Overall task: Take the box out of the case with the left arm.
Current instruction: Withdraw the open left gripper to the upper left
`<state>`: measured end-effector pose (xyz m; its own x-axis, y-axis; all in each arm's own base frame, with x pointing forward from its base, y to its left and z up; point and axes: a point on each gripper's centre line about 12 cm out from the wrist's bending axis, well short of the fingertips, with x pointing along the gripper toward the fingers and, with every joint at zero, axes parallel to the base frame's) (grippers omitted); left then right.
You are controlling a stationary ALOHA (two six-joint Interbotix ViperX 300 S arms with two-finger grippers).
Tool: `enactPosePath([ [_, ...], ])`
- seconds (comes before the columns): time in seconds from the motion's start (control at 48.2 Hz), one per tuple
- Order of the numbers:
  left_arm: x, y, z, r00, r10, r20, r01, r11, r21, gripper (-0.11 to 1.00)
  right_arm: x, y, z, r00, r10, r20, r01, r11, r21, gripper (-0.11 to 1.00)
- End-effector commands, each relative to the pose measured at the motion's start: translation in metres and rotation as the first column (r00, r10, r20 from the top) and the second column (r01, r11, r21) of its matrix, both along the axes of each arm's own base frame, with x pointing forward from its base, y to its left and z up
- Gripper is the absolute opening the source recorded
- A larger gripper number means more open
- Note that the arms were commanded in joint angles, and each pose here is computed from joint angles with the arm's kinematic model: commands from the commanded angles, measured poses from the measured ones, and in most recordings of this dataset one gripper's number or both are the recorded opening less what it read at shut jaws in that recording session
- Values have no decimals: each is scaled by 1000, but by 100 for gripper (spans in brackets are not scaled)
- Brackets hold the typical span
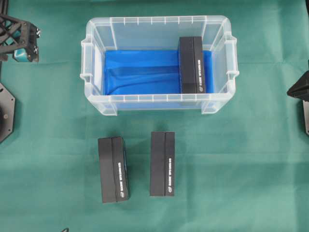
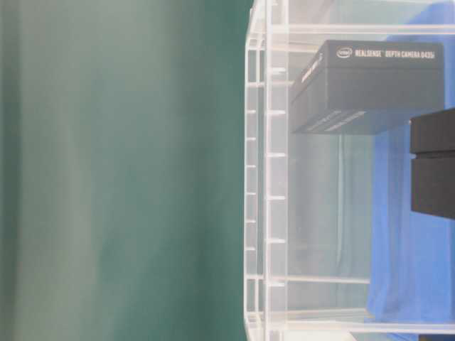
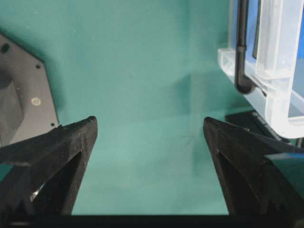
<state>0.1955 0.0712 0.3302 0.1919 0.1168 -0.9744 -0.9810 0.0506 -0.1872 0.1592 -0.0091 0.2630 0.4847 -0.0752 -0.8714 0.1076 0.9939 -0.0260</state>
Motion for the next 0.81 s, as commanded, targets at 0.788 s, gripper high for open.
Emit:
enactPosePath([
  [0.788,65,0,13,999,-46,14,46,998,-32,96,4,0,9,1000,-1,22,1,1000,-1,2],
])
